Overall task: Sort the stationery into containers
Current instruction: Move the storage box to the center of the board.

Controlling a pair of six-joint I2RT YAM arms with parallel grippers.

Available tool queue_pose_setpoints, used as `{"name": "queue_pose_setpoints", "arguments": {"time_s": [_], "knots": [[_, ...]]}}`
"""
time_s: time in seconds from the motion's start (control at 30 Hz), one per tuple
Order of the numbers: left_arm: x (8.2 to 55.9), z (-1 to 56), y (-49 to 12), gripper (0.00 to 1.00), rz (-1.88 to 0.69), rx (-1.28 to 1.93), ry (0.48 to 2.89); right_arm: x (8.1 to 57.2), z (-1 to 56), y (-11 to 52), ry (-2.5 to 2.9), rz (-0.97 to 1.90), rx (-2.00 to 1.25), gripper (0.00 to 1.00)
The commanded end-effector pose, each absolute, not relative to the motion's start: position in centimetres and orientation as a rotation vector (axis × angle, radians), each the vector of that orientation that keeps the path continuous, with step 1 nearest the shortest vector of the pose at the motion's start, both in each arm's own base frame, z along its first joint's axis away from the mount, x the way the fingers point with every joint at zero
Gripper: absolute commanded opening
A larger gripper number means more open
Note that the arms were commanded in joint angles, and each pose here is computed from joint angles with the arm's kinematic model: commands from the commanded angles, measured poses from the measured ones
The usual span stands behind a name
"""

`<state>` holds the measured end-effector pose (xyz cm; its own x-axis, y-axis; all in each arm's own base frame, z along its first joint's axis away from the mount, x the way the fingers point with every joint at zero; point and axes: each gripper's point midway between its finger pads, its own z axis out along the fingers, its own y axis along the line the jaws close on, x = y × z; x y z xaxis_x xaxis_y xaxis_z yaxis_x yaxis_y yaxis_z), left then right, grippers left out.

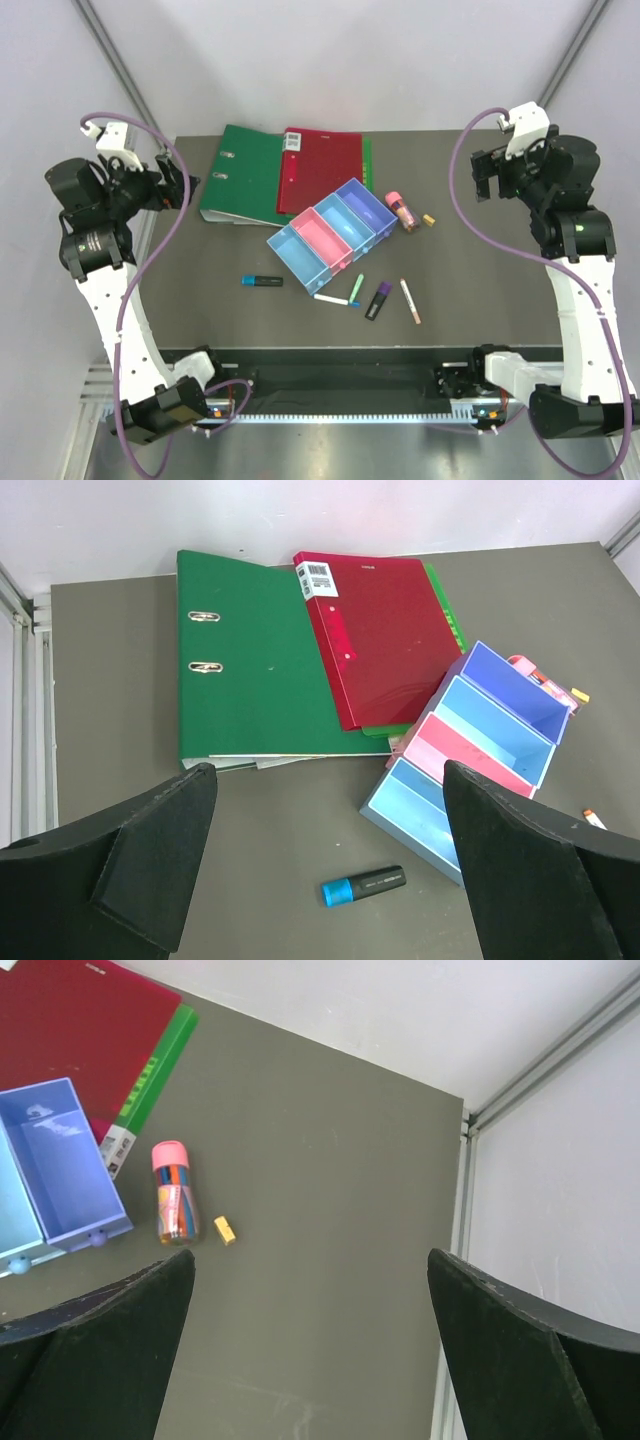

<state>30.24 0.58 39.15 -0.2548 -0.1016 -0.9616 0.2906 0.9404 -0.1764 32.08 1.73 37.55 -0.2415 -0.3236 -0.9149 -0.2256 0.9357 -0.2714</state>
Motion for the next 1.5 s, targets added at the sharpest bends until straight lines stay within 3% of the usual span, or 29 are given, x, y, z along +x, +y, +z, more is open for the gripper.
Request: {"name": "queue_pose_setpoints", "arguments": {"time_s": [0.0, 0.33, 0.57, 0.9, 1.27, 1.47], "knots": [[30.4, 40.2, 0.8, 0.99, -0.331, 0.166, 1.741, 32.5, 38.5, 1.0, 1.823, -0.144, -0.36, 1.0], [30.7, 38.9, 0.9, 0.99, -0.341, 0.187, 1.775, 30.8, 36.0, 3.9, 1.869, -0.023, -0.603, 1.0], [35.0, 34.5, 3.1, 0.99, -0.31, 0.127, 1.902, 32.1, 34.2, 5.5, 1.909, 0.045, -0.642, 1.0], [39.4, 31.9, -4.7, 0.99, -0.237, 0.341, 1.931, 34.9, 31.7, 12.1, 1.908, 0.116, -0.824, 0.98], [43.2, 29.1, -6.3, 0.99, -0.082, 0.416, 1.985, 38.7, 30.9, 16.4, 1.907, 0.076, -0.831, 0.81], [44.2, 28.9, -5.9, 0.99, -0.048, 0.36, 1.996, 38.5, 29.0, 19.4, 1.912, 0.128, -0.925, 0.76]]}}
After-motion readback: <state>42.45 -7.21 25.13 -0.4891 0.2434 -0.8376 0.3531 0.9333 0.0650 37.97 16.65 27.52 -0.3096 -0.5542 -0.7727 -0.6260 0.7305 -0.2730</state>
